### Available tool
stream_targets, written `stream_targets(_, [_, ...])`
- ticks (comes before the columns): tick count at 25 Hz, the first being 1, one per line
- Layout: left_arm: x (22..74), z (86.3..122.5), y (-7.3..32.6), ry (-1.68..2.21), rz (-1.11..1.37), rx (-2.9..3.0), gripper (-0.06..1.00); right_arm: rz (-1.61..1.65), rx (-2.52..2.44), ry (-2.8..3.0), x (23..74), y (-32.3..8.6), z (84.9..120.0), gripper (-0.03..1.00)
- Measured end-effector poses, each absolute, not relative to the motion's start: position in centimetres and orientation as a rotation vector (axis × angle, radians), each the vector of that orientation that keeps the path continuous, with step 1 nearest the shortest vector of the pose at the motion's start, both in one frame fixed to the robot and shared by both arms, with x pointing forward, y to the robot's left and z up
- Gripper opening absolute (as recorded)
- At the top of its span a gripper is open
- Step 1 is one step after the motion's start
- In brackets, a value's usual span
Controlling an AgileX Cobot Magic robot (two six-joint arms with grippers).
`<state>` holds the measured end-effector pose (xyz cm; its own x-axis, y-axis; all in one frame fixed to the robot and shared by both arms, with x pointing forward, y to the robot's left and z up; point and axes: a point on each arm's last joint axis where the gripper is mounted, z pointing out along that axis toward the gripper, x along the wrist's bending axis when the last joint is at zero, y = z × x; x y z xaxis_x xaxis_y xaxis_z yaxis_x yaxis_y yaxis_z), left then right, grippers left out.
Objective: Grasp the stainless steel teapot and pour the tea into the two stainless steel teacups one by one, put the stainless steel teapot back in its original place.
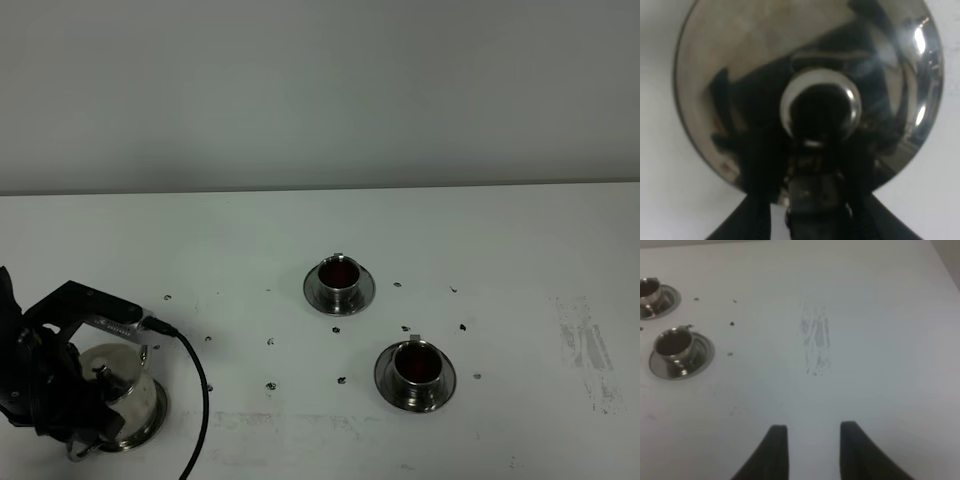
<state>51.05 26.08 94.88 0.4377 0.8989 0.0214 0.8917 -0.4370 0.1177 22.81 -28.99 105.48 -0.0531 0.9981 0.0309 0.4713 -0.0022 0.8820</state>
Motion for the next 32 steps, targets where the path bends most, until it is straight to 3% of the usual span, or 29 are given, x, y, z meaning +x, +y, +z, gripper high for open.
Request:
stream_targets(16, [43.9,107.9,27.1,1.419,0.596,2.284,0.38,0.993,1.547,1.602,22.8,-29.0,105.5,0.24])
stream_targets(27, [37.4,111.5,28.0,1.5,0.627,2.113,0.38,0.993,1.547,1.602,22.8,-29.0,105.5,0.24])
stream_targets(32, [32.5,112.0,28.6,1.688,0.514,2.0,0.38,0.993,1.547,1.602,22.8,-29.0,105.5,0.24])
